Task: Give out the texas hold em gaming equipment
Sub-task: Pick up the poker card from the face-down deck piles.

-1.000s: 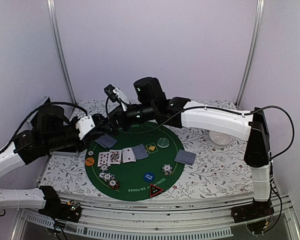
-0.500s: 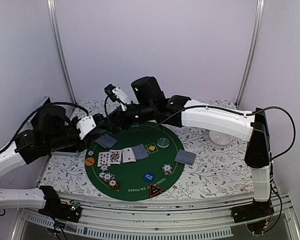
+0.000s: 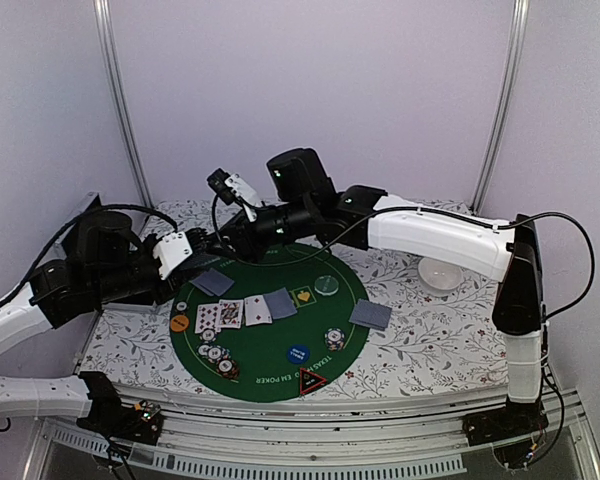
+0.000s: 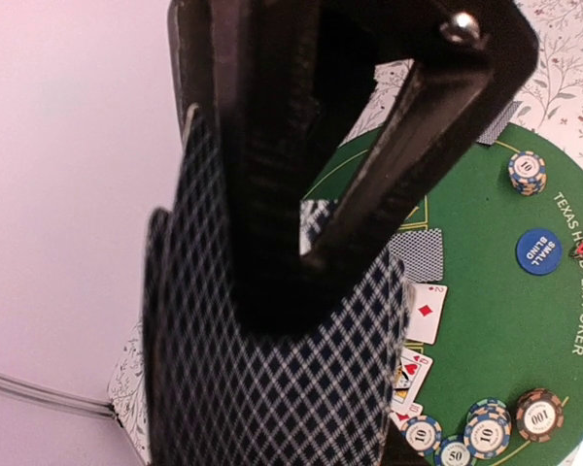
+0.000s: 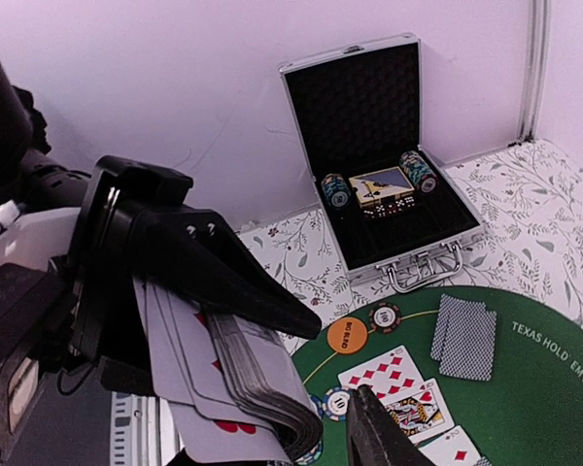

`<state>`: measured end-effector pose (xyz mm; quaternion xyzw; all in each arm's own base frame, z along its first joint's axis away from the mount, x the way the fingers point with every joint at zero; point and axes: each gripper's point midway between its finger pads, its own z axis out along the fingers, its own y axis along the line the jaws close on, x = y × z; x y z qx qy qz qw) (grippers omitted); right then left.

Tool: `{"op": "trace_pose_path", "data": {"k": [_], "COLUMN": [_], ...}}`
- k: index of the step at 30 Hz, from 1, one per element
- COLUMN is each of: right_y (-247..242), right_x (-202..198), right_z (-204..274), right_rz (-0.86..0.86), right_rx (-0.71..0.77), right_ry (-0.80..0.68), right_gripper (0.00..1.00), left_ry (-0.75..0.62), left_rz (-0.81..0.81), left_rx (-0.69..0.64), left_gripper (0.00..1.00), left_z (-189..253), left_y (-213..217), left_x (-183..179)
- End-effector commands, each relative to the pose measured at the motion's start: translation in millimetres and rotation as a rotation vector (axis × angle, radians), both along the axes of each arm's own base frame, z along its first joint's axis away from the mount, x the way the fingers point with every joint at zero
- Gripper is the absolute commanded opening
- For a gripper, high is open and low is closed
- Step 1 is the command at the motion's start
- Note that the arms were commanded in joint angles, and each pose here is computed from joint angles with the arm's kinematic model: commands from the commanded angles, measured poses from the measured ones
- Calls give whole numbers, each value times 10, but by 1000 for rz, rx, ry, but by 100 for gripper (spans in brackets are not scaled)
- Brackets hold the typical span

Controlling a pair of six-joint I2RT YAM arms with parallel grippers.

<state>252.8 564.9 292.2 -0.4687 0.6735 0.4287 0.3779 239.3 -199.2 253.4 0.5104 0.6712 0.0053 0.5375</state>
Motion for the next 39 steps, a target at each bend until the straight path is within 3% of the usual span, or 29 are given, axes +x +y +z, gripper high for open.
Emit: {"op": "trace_pose_path", "data": {"k": [1, 3, 5, 15, 32, 36, 39], "right_y": [-123, -140, -159, -407, -254, -259, -289], "right_x": [26, 10, 14, 98, 14, 33, 52], "right_z": [226, 266, 291, 431, 385, 387, 384], "right_rz": [26, 30, 24, -66, 6, -6, -25], "right_rx": [29, 35, 38, 33, 68, 68, 61], "right_ry": [-11, -17, -22, -56, 19, 22, 19], "right_gripper": [25, 10, 3, 2, 23, 20, 10], "left_ry": [-31, -30, -28, -31, -16, -14, -14], "left_rz": [-24, -22, -20, 2, -18, -16, -15], "left_rx": [-46, -45, -42, -34, -54, -52, -51], "left_gripper": [35, 35, 35, 35, 35, 35, 35], "left_z": [127, 117, 100, 76, 90, 77, 74], "left_y": [-42, -37, -34, 6, -48, -45, -41], "left_x": [-33, -33, -32, -16, -31, -29, -32]}}
